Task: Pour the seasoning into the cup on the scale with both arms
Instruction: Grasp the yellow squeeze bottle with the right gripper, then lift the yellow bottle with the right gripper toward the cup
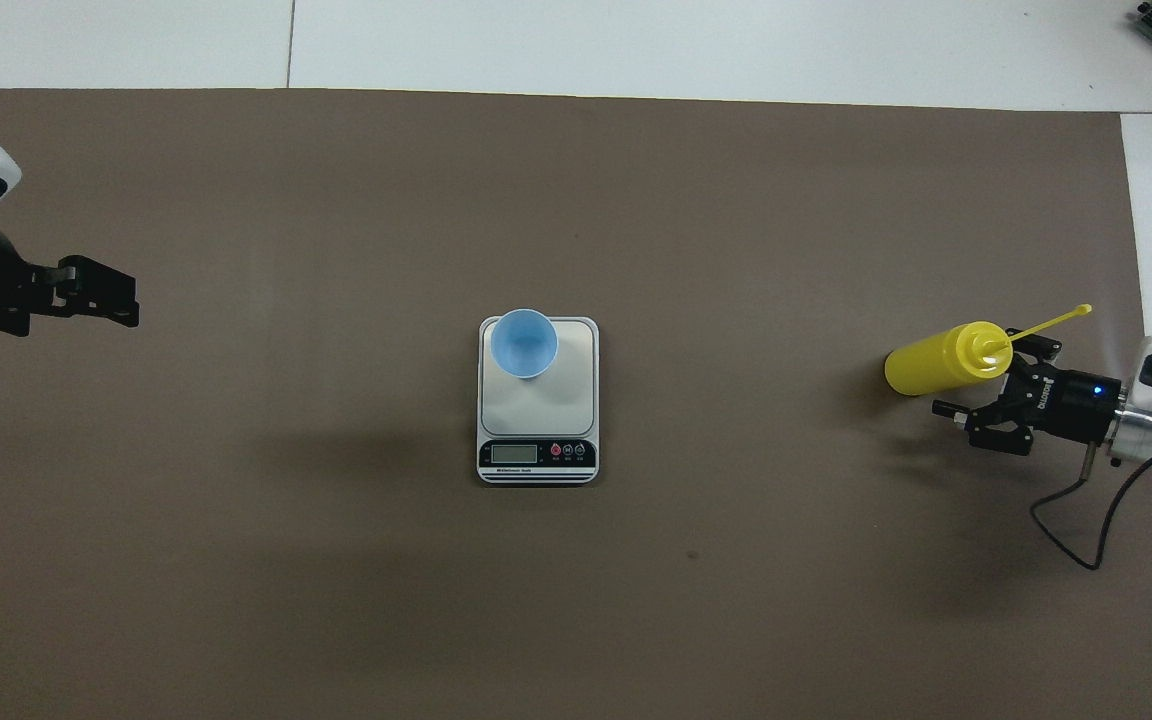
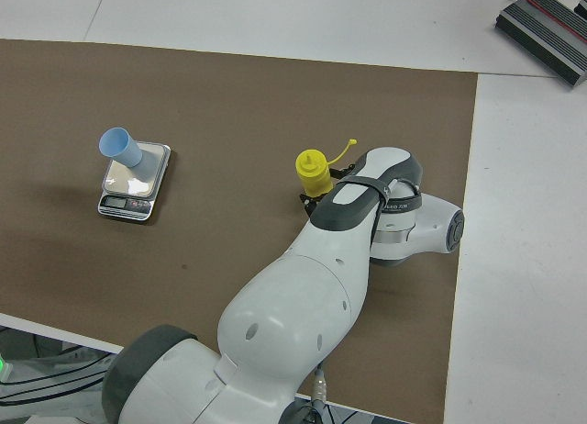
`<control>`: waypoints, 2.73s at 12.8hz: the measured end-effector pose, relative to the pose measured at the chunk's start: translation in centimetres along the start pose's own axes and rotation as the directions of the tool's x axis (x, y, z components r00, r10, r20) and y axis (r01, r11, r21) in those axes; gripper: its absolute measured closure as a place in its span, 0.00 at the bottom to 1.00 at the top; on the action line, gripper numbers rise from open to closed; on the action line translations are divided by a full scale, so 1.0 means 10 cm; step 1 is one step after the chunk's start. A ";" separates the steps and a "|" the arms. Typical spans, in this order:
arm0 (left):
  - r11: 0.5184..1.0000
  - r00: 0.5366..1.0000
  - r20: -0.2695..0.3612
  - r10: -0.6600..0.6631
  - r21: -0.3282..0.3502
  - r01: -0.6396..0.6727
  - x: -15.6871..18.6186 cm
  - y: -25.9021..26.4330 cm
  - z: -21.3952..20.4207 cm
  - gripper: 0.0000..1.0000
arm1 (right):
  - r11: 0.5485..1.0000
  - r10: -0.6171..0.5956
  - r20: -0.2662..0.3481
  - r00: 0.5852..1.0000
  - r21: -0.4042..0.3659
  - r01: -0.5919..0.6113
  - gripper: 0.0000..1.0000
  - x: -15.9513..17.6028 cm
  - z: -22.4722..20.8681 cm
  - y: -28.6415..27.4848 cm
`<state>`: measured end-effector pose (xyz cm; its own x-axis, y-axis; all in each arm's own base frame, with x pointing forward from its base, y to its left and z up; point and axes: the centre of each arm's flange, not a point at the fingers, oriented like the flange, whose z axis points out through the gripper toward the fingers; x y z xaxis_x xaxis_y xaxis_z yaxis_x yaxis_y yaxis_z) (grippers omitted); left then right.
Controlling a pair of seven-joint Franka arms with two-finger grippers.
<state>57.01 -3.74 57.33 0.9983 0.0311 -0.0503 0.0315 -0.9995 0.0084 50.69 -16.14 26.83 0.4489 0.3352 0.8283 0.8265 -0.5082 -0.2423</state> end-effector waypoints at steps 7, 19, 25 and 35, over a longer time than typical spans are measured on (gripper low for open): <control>1.000 1.000 0.010 -0.001 -0.003 0.001 -0.07 -0.02 0.04 0.00 | 1.000 0.000 -0.018 1.000 -0.008 0.000 0.04 0.06 0.02 0.02; 1.000 1.000 0.003 -0.022 -0.005 0.022 -0.08 -0.12 0.00 0.00 | 1.000 -0.024 -0.008 1.000 0.003 0.024 0.46 0.51 0.13 0.13; 1.000 1.000 0.003 -0.023 -0.005 0.023 -0.08 -0.13 0.01 0.00 | 0.989 -0.147 0.199 0.969 0.036 0.143 0.46 1.48 0.56 -0.14; 1.000 1.000 0.003 -0.025 -0.006 0.025 -0.08 -0.14 0.01 0.00 | 0.943 -0.307 0.563 0.767 0.073 0.324 0.46 2.68 1.74 -1.00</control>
<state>56.15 -2.37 57.29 0.9970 0.0558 -0.0539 0.0566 -0.9983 0.0126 60.38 11.72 42.71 0.2822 0.8598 0.4254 0.9497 -0.3131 0.0027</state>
